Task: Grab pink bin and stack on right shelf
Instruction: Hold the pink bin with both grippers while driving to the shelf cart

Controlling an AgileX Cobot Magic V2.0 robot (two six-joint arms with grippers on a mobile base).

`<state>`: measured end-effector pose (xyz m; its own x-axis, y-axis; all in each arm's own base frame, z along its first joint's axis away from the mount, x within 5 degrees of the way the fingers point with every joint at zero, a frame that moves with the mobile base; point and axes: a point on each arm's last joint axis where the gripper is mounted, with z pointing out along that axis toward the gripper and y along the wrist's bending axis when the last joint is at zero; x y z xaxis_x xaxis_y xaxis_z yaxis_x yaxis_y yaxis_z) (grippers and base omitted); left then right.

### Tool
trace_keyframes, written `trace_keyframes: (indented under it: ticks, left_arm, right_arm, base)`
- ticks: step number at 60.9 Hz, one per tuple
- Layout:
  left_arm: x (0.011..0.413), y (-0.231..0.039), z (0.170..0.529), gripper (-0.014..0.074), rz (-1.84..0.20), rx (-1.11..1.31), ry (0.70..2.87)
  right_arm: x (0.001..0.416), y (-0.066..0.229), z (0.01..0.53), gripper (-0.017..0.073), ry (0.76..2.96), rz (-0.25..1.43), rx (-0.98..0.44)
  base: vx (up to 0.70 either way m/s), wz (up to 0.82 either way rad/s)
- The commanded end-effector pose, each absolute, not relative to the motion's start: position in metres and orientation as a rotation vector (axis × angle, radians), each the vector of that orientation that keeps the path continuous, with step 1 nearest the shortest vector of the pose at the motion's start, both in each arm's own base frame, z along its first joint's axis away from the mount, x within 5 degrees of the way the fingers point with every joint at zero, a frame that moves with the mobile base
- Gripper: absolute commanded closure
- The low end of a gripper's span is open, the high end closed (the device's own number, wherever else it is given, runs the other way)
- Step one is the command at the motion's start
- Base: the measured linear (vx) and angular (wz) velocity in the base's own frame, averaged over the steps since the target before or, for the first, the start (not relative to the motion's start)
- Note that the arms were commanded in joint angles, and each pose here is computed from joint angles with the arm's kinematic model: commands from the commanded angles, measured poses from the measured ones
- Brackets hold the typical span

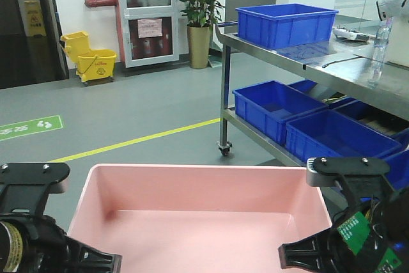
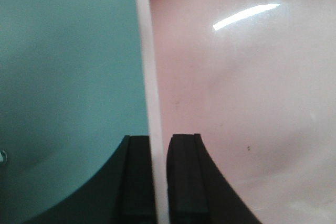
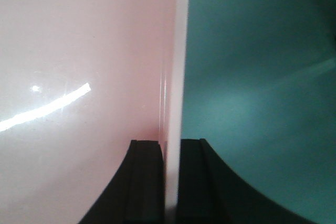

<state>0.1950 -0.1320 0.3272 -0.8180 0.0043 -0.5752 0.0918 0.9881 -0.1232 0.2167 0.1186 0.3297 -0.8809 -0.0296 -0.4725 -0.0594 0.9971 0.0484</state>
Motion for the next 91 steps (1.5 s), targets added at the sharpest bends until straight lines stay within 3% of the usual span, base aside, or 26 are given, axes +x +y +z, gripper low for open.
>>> trace_keyframes:
  ticks: [1,91]
  left_arm:
    - [0.1942,-0.1318,0.3479,0.0599,-0.256,0.085,2.408]
    - [0.1942,-0.1318,0.3479,0.0599,-0.257,0.085,2.407]
  right_arm:
    - [0.2181,0.1141,0.3474,0.0568,2.544,0.079,-0.088]
    - [0.2177,0.1136,0.3471,0.0568,2.551,0.072,-0.086]
  base:
    - [0.31,-0.05]
    - [0.42,-0.02]
